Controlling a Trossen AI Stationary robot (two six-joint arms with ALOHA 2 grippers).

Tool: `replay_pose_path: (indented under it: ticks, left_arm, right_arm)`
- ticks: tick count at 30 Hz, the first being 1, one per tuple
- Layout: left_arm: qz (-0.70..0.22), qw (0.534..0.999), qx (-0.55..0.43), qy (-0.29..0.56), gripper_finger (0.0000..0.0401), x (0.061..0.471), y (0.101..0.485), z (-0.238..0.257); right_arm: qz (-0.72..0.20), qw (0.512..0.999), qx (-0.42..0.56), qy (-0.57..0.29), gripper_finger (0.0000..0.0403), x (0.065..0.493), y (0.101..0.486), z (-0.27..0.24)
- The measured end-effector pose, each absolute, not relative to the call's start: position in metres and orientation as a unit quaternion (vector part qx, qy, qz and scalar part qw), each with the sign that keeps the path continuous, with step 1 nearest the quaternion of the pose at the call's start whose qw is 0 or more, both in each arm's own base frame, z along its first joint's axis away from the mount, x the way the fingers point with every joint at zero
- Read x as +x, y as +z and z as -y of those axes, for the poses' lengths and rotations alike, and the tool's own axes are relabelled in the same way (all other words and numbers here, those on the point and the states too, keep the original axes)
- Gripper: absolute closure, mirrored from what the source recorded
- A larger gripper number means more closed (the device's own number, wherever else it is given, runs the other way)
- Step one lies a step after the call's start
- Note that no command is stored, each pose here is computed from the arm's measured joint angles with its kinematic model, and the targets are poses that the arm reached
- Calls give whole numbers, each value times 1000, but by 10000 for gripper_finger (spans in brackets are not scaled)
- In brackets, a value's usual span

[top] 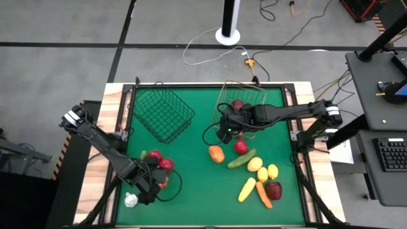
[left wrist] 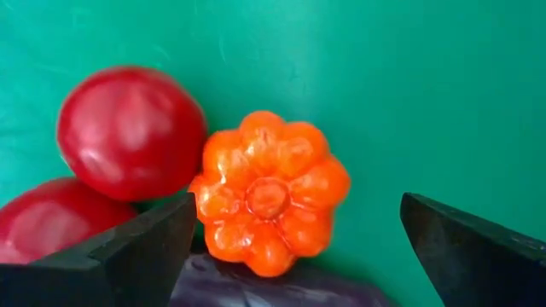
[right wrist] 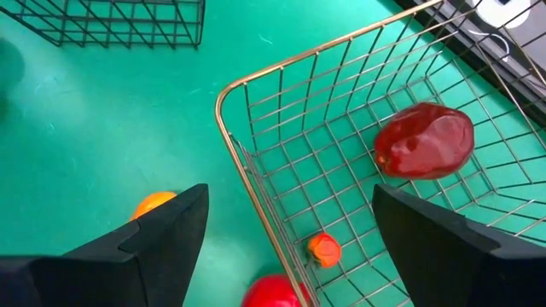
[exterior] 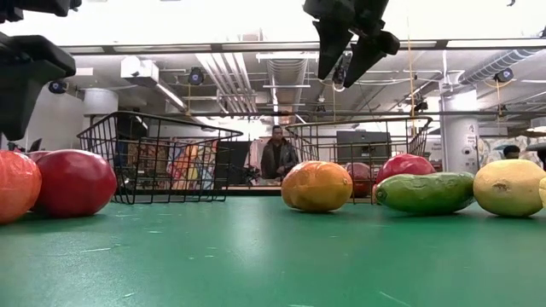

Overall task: Sort produce into baskets
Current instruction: Put the orange pumpkin into the black wire basket

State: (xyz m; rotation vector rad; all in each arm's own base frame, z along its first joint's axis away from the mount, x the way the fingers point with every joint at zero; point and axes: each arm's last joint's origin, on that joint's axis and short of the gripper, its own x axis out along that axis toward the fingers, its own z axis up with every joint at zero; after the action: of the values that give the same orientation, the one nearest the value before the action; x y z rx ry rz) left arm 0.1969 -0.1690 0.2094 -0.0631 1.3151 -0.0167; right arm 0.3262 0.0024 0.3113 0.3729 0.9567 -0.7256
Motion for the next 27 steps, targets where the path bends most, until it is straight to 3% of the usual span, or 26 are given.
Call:
replay_pose_path:
  ticks: [27]
  left_arm:
    - [-593, 805, 1, 13, 7, 188, 172, 159]
  right_arm:
    - [-447, 810, 173, -338, 75, 327, 311, -2]
